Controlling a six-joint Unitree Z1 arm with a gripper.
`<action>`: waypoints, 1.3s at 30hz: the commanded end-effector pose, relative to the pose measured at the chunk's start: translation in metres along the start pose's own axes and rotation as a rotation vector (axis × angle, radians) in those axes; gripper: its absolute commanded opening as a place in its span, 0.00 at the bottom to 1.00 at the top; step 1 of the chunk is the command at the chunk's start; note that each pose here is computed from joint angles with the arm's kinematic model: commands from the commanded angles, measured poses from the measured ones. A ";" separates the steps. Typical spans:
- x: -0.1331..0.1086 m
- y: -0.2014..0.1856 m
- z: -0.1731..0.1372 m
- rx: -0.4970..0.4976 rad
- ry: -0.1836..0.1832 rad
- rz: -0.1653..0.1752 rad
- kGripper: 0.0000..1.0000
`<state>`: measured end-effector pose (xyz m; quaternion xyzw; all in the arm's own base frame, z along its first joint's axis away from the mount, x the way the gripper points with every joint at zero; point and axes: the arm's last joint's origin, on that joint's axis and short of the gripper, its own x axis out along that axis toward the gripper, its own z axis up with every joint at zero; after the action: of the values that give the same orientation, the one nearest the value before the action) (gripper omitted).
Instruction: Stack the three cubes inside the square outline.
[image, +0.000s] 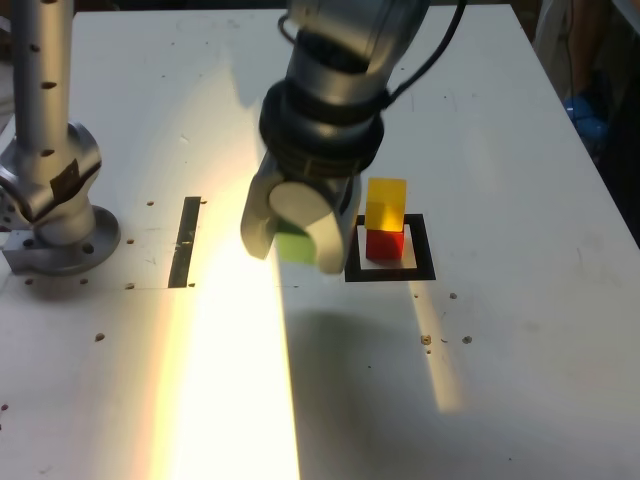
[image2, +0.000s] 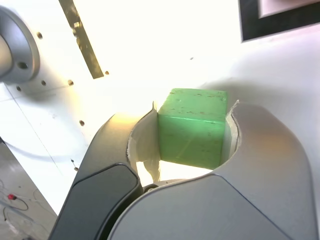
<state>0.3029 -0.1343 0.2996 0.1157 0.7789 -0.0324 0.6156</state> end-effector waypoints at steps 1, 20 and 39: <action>-0.008 0.009 0.000 -0.006 -0.012 -0.003 0.36; -0.030 0.079 0.029 -0.063 -0.072 -0.017 0.36; -0.014 0.102 0.046 -0.079 -0.035 -0.035 0.36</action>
<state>0.3711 -0.0471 0.3128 0.0779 0.7674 -0.0139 0.6362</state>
